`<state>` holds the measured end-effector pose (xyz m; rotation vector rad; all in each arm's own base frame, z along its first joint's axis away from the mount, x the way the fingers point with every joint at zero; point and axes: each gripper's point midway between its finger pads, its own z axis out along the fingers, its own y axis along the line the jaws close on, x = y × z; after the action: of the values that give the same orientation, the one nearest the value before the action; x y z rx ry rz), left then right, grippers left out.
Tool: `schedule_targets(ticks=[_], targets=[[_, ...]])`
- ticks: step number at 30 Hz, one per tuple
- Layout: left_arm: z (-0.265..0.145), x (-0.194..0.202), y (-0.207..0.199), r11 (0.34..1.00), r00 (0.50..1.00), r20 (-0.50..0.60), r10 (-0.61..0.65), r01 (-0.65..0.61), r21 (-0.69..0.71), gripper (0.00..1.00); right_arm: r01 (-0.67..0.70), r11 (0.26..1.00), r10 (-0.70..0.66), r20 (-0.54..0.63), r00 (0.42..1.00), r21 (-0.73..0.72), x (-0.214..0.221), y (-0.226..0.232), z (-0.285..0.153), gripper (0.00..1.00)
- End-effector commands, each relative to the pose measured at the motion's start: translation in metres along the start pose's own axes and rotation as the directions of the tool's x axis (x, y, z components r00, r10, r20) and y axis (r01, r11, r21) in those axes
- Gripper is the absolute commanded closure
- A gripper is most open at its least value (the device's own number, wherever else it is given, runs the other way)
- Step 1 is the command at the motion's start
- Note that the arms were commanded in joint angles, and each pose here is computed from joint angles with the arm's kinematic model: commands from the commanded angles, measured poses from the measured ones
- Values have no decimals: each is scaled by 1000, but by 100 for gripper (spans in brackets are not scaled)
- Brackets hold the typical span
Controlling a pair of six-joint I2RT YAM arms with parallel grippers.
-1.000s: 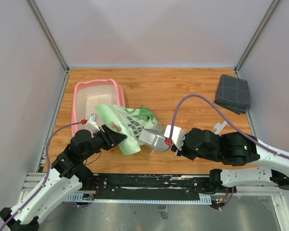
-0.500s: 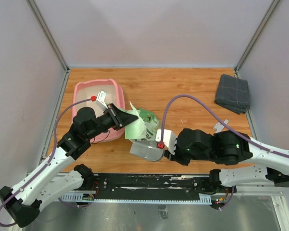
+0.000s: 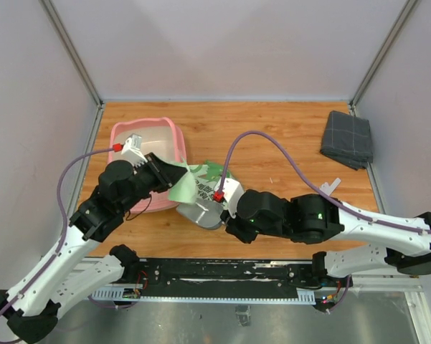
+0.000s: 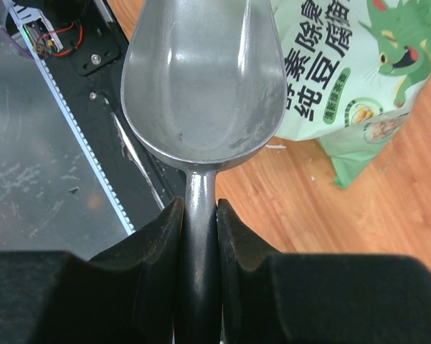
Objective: Fill the litter box with clean litter
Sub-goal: 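Scoop the cat litter from the cat litter bag.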
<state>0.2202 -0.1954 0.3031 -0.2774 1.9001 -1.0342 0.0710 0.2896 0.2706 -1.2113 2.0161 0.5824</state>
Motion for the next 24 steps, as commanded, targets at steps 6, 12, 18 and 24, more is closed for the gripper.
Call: schedule_targets(ticks=[6,12,18,24], targets=[[-31,-12,51,979,992,113,62,-38,-202,67,-195,981,195,-26,980,13,17,16,31,99],[-46,-21,76,946,982,159,102,-46,-321,56,-274,961,274,0,962,32,19,18,34,99],[-43,-13,74,956,987,141,80,-36,-291,39,-344,920,338,64,939,189,25,-15,20,99],[-33,-11,74,960,987,149,63,-19,-281,32,-306,901,309,37,950,308,33,-34,14,99]])
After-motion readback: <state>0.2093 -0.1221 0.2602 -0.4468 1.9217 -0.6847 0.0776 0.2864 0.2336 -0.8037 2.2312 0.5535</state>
